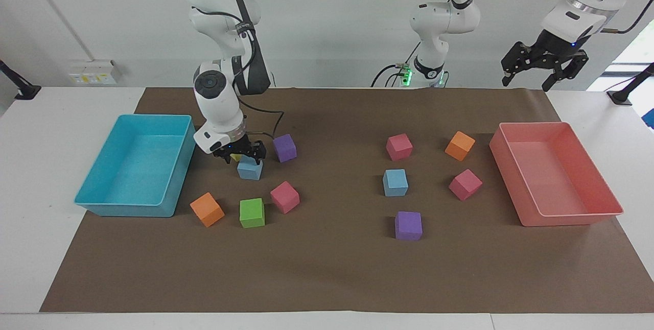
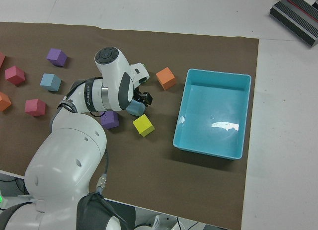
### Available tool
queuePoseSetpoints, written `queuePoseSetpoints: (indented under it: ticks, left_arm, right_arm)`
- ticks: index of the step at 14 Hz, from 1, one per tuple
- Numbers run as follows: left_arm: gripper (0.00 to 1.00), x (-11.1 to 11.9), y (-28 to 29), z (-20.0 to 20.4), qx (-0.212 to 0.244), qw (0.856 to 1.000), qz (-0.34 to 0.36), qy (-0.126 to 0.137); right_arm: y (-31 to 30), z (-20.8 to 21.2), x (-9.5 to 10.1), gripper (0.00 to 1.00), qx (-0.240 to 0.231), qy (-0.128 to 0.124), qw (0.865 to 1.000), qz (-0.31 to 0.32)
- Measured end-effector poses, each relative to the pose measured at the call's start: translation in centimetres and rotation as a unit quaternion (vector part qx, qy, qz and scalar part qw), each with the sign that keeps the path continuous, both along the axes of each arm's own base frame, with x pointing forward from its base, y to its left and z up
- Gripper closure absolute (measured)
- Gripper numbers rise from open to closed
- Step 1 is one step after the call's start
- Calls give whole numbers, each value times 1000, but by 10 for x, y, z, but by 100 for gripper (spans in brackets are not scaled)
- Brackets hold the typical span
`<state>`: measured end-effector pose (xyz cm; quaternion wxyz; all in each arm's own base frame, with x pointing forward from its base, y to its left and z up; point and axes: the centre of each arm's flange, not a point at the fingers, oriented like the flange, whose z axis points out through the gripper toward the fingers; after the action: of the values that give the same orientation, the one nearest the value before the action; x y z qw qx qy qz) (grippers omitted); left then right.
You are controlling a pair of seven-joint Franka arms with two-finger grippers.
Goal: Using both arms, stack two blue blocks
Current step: 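Reach the right gripper down to the light-blue cube near the yellow cube, then grasp the light-blue cube with the right gripper and lift it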
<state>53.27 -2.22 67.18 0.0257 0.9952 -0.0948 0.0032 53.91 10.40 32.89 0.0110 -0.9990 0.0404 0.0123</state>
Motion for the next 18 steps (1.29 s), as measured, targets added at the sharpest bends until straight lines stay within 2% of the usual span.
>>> queuePoseSetpoints:
  ticks: [5,11,12,14,15,18]
  left_arm:
    - [0,0,3,0,0,1000,2,0]
    - [0,0,3,0,0,1000,2,0]
    - [0,0,3,0,0,1000,2,0]
    - [0,0,3,0,0,1000,2,0]
    - [0,0,3,0,0,1000,2,0]
    - [0,0,3,0,0,1000,2,0]
  right_arm:
    - [1,-23,-15,0,2,5,1000,-1]
    - [2,-26,-17,0,3,2,1000,-1]
    - [1,-26,-17,7,3,2,1000,-1]
    - [0,-26,-17,32,3,2,1000,-2]
    - [0,-25,-17,41,3,1,1000,-3]
    - [0,-23,-15,42,4,-1,1000,-4]
